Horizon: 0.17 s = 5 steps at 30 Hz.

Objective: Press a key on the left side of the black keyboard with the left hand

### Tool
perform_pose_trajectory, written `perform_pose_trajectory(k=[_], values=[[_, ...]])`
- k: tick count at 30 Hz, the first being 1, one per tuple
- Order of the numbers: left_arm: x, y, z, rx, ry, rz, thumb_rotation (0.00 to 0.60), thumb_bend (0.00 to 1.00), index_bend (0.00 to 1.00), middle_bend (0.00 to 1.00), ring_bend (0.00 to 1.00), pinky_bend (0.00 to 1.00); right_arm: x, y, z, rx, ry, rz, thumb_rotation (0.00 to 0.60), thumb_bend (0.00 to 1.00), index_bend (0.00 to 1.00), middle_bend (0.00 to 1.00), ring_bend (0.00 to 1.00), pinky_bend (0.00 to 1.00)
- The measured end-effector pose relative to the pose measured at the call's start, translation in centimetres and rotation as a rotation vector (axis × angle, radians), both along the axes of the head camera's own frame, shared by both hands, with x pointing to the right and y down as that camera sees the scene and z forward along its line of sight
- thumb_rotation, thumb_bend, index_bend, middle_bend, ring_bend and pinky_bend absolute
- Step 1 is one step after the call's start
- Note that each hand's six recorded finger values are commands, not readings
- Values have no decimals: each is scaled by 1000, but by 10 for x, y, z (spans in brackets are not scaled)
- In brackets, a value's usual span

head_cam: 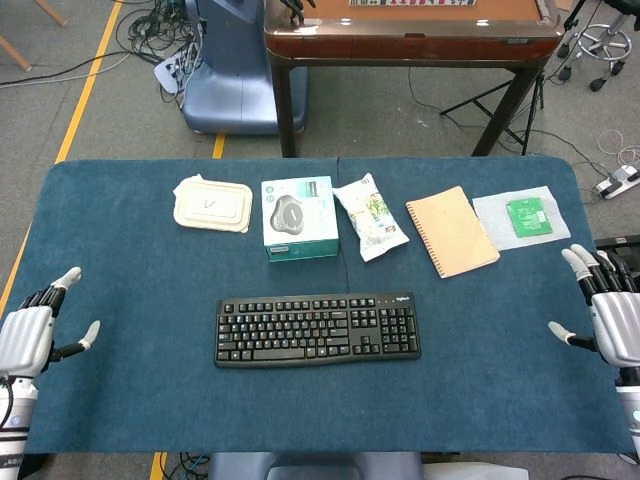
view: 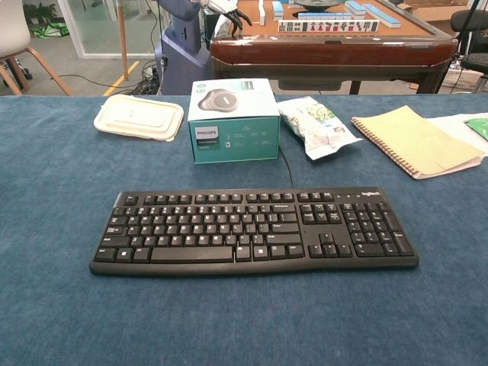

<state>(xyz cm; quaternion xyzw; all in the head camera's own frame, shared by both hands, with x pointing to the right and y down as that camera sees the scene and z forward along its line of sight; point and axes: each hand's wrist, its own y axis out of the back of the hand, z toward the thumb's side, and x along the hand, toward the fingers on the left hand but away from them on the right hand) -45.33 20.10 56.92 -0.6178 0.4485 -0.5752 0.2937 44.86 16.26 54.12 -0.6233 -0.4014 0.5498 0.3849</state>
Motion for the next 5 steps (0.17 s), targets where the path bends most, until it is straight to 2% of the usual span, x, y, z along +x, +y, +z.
perform_pose_trajectory(k=[5], values=[[-2, 20, -7, 2, -3, -20, 477, 282, 92, 167, 191, 184, -5, -3, 3, -4, -8, -15, 600, 46, 0, 39, 67, 41]])
